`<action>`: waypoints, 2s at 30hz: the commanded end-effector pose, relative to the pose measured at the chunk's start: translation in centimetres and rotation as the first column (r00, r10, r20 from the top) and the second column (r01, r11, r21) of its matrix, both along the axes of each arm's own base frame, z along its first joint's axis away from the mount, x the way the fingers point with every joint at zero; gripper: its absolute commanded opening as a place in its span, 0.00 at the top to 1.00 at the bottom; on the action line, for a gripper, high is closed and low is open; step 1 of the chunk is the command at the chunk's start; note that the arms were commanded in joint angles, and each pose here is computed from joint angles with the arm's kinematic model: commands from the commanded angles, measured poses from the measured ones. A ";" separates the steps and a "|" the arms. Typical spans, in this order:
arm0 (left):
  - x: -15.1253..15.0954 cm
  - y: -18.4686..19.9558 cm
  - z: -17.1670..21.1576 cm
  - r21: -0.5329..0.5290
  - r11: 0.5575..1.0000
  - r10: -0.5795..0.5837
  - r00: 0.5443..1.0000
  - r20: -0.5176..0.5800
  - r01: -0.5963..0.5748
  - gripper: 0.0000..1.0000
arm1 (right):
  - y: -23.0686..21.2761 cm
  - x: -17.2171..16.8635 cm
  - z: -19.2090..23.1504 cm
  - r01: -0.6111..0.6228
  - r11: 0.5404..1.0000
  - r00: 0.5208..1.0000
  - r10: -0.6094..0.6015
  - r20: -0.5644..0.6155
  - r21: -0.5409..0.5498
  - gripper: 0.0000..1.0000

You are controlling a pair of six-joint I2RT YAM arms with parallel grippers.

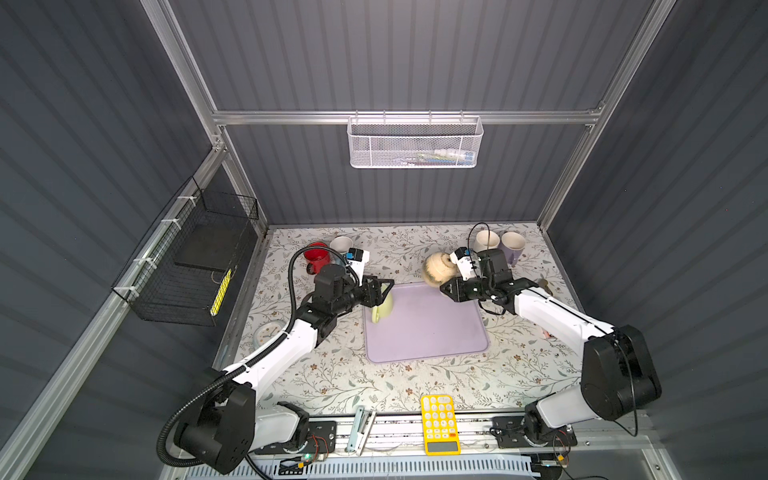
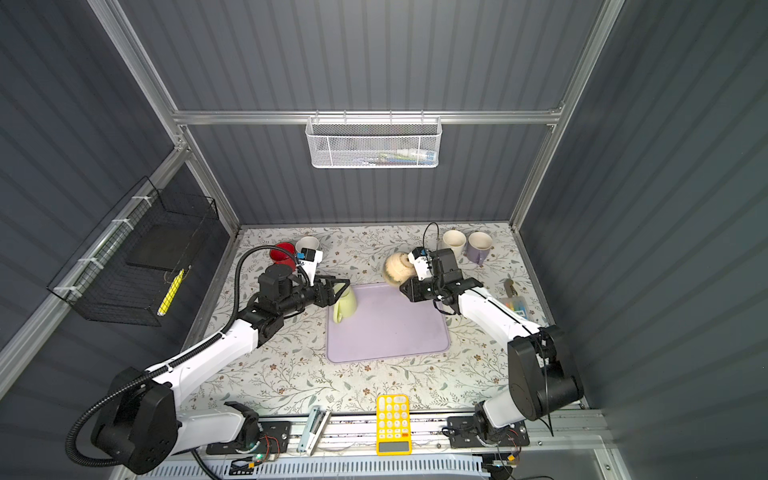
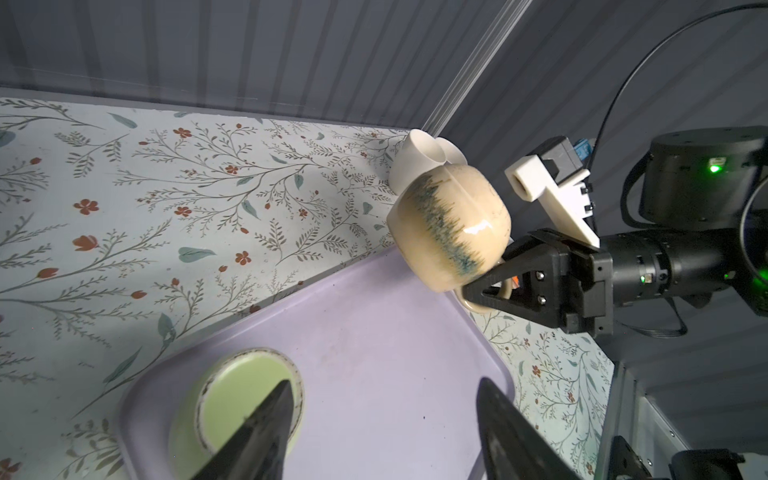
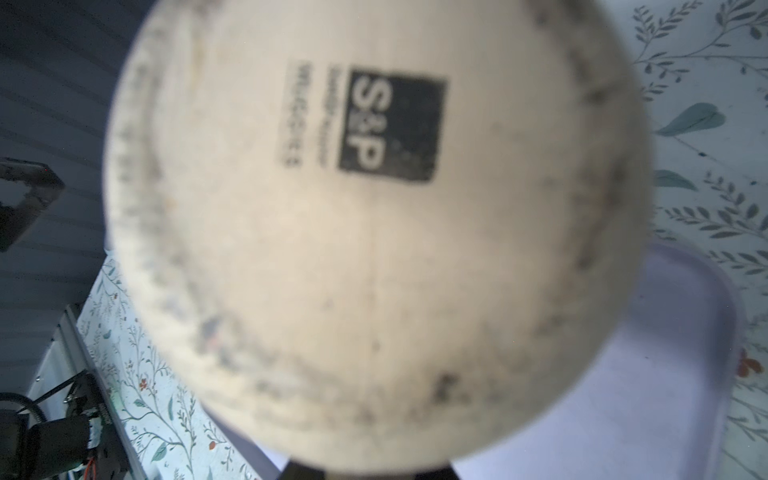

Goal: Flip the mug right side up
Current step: 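Lift and tilt the cream mug with the right gripper while the left gripper approaches, then close the left gripper on the cream mug's rim beside the right gripper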

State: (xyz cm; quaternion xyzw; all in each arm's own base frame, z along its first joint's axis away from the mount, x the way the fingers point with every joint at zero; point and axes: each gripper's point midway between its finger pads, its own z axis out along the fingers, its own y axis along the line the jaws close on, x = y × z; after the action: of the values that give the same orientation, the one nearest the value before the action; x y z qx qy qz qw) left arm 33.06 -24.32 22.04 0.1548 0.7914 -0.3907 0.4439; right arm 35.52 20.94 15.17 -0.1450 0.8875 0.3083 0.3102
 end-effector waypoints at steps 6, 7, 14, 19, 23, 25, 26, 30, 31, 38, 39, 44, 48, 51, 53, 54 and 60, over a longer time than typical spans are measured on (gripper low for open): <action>-0.4 -1.8 2.5 -0.139 0.985 -0.098 0.995 0.025 0.101 0.30 | 2.0 0.7 6.4 -0.082 0.980 0.983 0.050 0.175 0.179 1.00; -0.4 -2.0 2.8 -0.153 0.982 -0.105 0.994 0.030 0.108 0.30 | 2.1 0.6 6.7 -0.088 0.978 0.982 0.053 0.183 0.189 1.00; -0.4 -2.9 4.0 -0.229 0.961 -0.150 0.988 0.049 0.157 0.30 | 2.9 0.3 8.8 -0.130 0.956 0.972 0.070 0.225 0.264 1.00; -0.3 -3.8 4.8 -0.300 0.931 -0.199 0.978 0.058 0.207 0.30 | 3.7 -0.2 10.3 -0.184 0.926 0.960 0.097 0.264 0.330 1.00; -0.1 -4.3 5.9 -0.336 0.912 -0.215 0.973 0.089 0.233 0.29 | 4.8 -1.0 10.8 -0.244 0.907 0.947 0.148 0.284 0.343 1.00; 0.0 -4.6 6.5 -0.346 0.905 -0.227 0.968 0.104 0.249 0.29 | 5.1 -1.1 10.9 -0.258 0.897 0.946 0.158 0.284 0.358 1.00; 0.0 -4.7 6.7 -0.352 0.900 -0.234 0.966 0.111 0.258 0.29 | 5.3 -1.2 11.0 -0.268 0.891 0.944 0.166 0.285 0.367 1.00; -0.1 -5.3 7.3 -0.368 0.885 -0.256 0.958 0.129 0.286 0.29 | 5.8 -1.6 11.8 -0.303 0.870 0.932 0.187 0.309 0.389 1.00; -0.1 -5.5 7.5 -0.373 0.881 -0.261 0.956 0.133 0.293 0.29 | 5.9 -1.6 11.9 -0.307 0.867 0.932 0.189 0.311 0.392 1.00; -0.1 -6.5 8.5 -0.392 0.861 -0.280 0.945 0.167 0.324 0.29 | 6.7 -2.1 12.4 -0.344 0.844 0.922 0.220 0.320 0.412 1.00; 0.0 -6.6 8.5 -0.394 0.858 -0.284 0.944 0.169 0.329 0.29 | 6.8 -2.2 12.4 -0.348 0.841 0.921 0.223 0.320 0.415 1.00; -0.1 -7.2 9.2 -0.415 0.837 -0.303 0.933 0.192 0.357 0.31 | 7.2 -2.4 12.8 -0.370 0.817 0.915 0.238 0.327 0.442 1.00; -0.1 -7.5 9.7 -0.430 0.822 -0.312 0.927 0.207 0.373 0.33 | 7.5 -2.6 12.9 -0.388 0.800 0.909 0.251 0.332 0.458 1.00; -0.1 -7.7 9.9 -0.434 0.817 -0.316 0.924 0.213 0.380 0.36 | 7.7 -2.6 13.0 -0.395 0.790 0.907 0.254 0.336 0.469 1.00; -0.2 -7.8 10.0 -0.437 0.812 -0.322 0.921 0.219 0.387 0.40 | 7.8 -2.6 13.0 -0.401 0.780 0.906 0.258 0.336 0.480 1.00; -0.3 -7.8 10.1 -0.437 0.810 -0.323 0.920 0.223 0.390 0.42 | 7.9 -2.5 12.9 -0.403 0.777 0.905 0.260 0.336 0.485 1.00; -0.6 -8.0 10.5 -0.450 0.793 -0.340 0.911 0.233 0.411 0.62 | 8.1 -2.3 12.9 -0.407 0.755 0.905 0.259 0.336 0.514 1.00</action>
State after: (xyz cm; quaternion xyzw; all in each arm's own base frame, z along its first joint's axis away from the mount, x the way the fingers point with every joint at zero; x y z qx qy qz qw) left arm 33.26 -31.92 30.40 0.1912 0.6195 -0.6323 0.4241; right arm 33.53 28.67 24.94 -0.2021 0.7171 0.5737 0.3402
